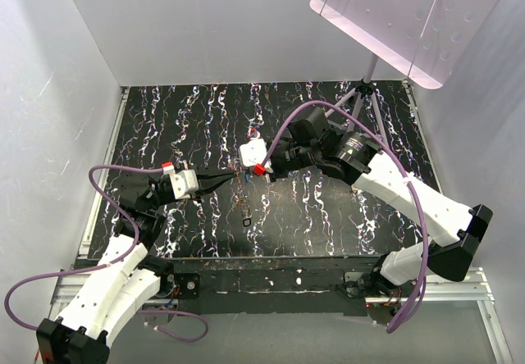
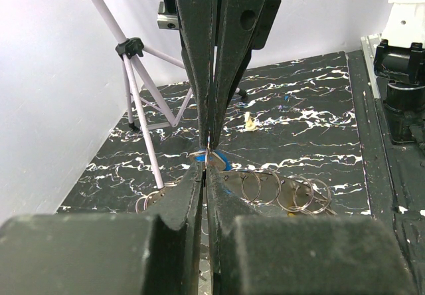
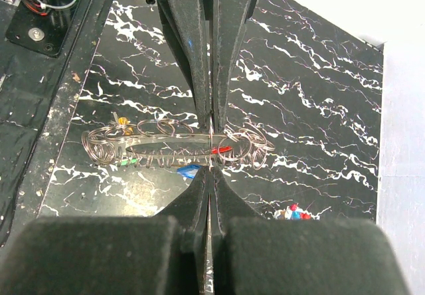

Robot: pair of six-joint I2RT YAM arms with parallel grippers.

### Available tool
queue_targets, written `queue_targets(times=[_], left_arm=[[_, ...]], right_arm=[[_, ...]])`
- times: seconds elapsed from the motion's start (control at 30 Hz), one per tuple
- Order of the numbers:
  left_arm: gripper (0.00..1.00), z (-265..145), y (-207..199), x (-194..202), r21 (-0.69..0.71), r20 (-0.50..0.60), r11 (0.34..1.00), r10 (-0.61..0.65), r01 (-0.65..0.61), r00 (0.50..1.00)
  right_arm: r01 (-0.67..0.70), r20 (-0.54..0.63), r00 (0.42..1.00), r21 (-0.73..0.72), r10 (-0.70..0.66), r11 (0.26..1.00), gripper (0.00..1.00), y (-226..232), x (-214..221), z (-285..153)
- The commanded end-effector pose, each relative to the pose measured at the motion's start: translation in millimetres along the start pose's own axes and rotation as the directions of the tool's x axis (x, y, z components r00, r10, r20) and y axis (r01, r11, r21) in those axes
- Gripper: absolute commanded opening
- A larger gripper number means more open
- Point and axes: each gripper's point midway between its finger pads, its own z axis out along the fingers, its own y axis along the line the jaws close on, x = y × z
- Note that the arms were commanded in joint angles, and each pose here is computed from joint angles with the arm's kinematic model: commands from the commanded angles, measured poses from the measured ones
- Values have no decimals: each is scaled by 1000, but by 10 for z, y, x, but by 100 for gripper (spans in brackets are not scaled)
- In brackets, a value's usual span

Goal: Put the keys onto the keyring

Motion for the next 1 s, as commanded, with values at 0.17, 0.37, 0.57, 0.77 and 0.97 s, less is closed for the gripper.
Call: queue_targets(times=[0.17, 0.37, 0.57, 0.77, 0.97], left_arm=[[0, 9, 20, -95, -2, 27, 999, 42, -42, 999], [0, 10, 13, -104, 0, 29, 999, 43, -43, 999], [0, 13, 9, -88, 4, 27, 999, 36, -36, 999], [0, 19, 2, -88, 13, 29, 999, 34, -35, 999], [0, 25, -14, -83, 24, 30, 999, 30, -30, 999]], right_arm=[[19, 68, 997, 29, -21, 999, 1, -95, -232, -36], [17, 72, 997, 33, -20, 999, 1, -107, -243, -41], [15, 79, 997, 27, -17, 1000, 1, -96, -256, -31], [11, 92, 996, 20, -13, 1000, 1, -89, -281, -22], [5, 101, 995, 11, -6, 1000, 1, -73, -296, -25]])
